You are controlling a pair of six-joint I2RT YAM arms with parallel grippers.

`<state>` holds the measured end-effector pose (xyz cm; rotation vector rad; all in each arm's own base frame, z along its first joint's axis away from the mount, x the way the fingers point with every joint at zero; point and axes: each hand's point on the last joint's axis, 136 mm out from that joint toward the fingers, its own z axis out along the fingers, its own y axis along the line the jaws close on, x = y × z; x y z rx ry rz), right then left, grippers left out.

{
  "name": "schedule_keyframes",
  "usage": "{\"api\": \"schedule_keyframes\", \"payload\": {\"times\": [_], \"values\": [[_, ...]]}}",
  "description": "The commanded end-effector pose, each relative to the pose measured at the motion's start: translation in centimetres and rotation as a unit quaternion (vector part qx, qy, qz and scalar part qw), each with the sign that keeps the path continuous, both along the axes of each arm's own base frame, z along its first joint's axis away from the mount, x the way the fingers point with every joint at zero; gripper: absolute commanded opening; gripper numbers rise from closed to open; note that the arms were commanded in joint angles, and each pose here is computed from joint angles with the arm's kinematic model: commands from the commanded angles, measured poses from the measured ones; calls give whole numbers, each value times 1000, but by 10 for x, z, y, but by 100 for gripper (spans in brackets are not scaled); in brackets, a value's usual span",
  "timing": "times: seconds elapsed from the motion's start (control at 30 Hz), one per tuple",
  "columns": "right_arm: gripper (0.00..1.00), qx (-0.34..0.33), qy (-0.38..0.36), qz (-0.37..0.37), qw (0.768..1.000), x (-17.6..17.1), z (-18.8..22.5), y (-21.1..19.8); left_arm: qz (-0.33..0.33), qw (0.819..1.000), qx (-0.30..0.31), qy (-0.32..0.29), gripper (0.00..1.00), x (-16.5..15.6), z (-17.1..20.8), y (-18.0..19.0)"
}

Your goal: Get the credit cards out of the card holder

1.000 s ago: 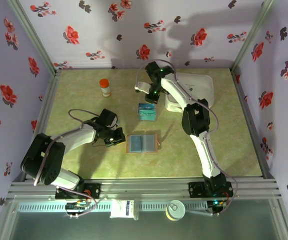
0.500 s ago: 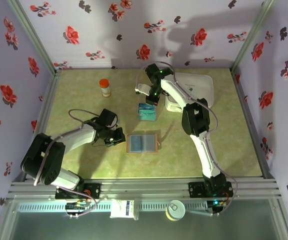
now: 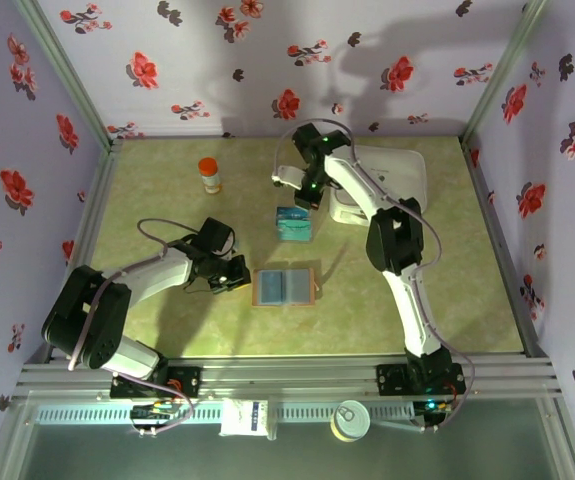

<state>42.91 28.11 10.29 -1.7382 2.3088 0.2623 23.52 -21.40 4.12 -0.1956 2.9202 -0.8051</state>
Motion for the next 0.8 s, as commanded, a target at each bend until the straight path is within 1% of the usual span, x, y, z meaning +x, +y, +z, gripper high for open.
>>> {"api": "schedule_keyframes", "payload": {"times": [0.0, 0.13, 0.23, 0.3, 0.43, 0.53, 0.67, 0.77], "values": [[8, 22, -26, -43, 999, 3, 36, -2, 2, 1000, -12, -2, 6, 5, 4, -3], [10, 53, -41, -122, 990, 11, 45, 5, 2, 1000, -23, -2, 6, 8, 3, -9], [10, 81, -52, -193, 976, 10, 51, 8, -3, 1000, -25, 2, 6, 9, 1, -13], [11, 103, -47, -236, 965, 3, 54, 11, -6, 1000, -24, 2, 6, 9, 0, -15], [11, 146, -25, -326, 934, -17, 60, 16, -10, 1000, -24, 4, 6, 9, -2, -18], [12, 175, -1, -390, 904, -36, 61, 18, -14, 1000, -24, 4, 6, 9, -3, -21], [12, 221, 40, -446, 866, -65, 60, 26, -20, 999, -25, 7, 4, 9, -5, -25], [11, 238, 80, -481, 840, -88, 54, 31, -23, 999, -26, 10, 2, 8, -8, -29]]}}
